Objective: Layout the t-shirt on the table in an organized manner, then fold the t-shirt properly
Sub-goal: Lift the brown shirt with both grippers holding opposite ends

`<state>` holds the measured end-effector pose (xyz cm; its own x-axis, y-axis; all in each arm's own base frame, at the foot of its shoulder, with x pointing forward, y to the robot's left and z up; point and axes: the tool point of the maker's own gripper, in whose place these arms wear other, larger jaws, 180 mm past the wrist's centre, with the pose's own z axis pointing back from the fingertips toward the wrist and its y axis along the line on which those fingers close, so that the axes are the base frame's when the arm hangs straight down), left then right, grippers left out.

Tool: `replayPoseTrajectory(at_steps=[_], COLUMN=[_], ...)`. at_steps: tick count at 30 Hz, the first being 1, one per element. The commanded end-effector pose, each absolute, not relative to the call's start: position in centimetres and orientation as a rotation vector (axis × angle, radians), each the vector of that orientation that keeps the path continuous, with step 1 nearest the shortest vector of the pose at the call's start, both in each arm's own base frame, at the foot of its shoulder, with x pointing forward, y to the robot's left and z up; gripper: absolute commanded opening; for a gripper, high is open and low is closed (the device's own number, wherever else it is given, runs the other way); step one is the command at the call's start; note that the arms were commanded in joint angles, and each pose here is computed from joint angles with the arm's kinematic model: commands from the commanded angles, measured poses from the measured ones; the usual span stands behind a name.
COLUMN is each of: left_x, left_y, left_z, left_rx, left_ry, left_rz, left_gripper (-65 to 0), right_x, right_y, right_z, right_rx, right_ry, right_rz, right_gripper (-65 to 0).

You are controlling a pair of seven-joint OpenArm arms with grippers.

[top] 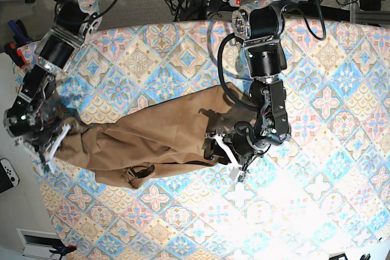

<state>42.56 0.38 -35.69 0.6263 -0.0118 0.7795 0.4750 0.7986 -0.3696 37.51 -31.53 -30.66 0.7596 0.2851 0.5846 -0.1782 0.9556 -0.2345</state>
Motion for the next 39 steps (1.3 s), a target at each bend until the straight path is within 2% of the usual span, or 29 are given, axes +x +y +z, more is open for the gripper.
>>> replayPoseTrajectory(at_steps=[1,4,10,16,18,22,31,39], left_x=[44.0,43.9,42.7,42.7,42.8,43.5,44.1,45.2], left_y=[-0.2,-0.3,-0.2,-0.3,-0.3,-0.4,-0.7,2.0], left_z=[-33.3,-33.5,-37.5,-37.6,-37.5,-36.7,-36.4,-28.4], left_rx=[-0.621,-0.623,-0.652,-0.663,-0.663,-0.664,-0.673,-0.484], left_ry=[-0.931,-0.925,-0.806,-0.822,-0.826,-0.844,-0.831,-0.946], left_rz=[-0.307,-0.306,-0.279,-0.267,-0.267,-0.273,-0.28,-0.401], left_gripper=[-38.8,-38.8,-38.8,-40.2,-45.2,-64.7,-65.0,-65.0], right_x=[38.2,38.2,38.1,38.2,38.2,38.2,38.2,38.2], right_y=[-32.3,-32.3,-32.3,-32.4,-32.3,-32.3,-32.4,-32.4], right_z=[-28.9,-28.8,-28.8,-28.8,-28.8,-28.8,-28.8,-28.7], right_rx=[-0.201,-0.205,-0.205,-0.204,-0.204,-0.204,-0.204,-0.204], right_ry=[-0.701,-0.7,-0.698,-0.703,-0.703,-0.703,-0.703,-0.705], right_rz=[0.255,0.256,0.256,0.255,0.257,0.257,0.255,0.252], right_gripper=[-65.0,-65.0,-65.0,-65.0,-65.0,-65.0,-65.0,-65.0])
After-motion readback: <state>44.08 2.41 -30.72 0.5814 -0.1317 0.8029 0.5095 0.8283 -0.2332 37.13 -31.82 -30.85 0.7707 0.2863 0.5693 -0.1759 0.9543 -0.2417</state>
